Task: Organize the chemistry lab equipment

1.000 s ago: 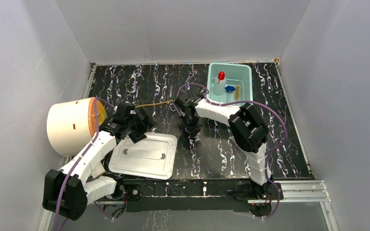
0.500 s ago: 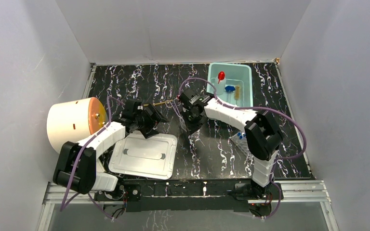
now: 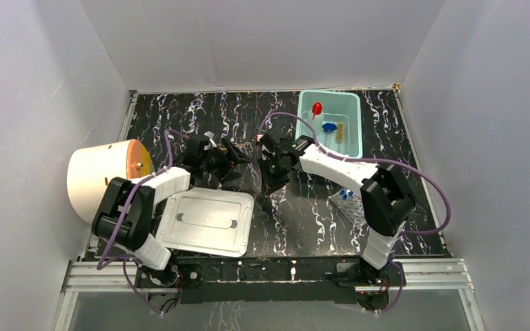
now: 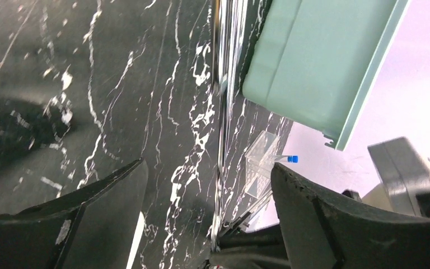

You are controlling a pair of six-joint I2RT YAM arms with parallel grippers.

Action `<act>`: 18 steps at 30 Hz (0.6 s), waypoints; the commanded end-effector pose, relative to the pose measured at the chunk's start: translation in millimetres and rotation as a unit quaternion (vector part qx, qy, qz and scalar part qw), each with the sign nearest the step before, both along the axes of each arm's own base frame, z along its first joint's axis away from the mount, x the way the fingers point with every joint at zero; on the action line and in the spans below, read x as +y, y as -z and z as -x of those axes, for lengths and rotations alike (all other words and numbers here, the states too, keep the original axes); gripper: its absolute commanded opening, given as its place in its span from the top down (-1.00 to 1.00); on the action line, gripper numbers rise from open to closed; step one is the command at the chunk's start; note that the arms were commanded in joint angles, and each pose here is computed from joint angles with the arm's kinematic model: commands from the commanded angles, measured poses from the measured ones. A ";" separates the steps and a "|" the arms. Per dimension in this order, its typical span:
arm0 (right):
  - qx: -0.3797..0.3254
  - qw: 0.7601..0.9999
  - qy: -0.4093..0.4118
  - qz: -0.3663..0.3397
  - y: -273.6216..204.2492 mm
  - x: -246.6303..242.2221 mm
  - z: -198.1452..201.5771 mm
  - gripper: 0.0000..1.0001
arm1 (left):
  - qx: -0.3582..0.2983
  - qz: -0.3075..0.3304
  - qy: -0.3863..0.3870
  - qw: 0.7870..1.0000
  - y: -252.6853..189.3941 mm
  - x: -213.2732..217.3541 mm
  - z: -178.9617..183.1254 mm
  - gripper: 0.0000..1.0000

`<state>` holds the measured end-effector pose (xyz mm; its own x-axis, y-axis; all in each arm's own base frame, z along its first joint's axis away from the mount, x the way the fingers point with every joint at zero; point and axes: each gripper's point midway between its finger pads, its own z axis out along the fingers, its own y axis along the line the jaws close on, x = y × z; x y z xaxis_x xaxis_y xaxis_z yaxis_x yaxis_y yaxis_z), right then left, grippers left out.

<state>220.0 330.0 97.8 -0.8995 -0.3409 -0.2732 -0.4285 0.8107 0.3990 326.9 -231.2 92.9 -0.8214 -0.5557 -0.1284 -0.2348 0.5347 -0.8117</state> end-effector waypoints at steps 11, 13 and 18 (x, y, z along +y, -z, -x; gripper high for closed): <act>-0.019 0.995 -0.030 -0.088 -38.3 13.4 18.6 1.00 | -0.047 0.049 0.047 0.997 -30.1 -42.5 -22.8 0.47; -0.023 0.996 -0.028 -0.086 -37.7 12.8 17.0 1.00 | -0.051 0.051 0.050 0.996 -34.0 -43.5 -22.1 0.70; -0.038 0.995 -0.013 -0.086 -44.0 12.3 10.6 0.80 | -0.069 0.049 0.066 0.994 -44.3 -42.3 -13.1 1.00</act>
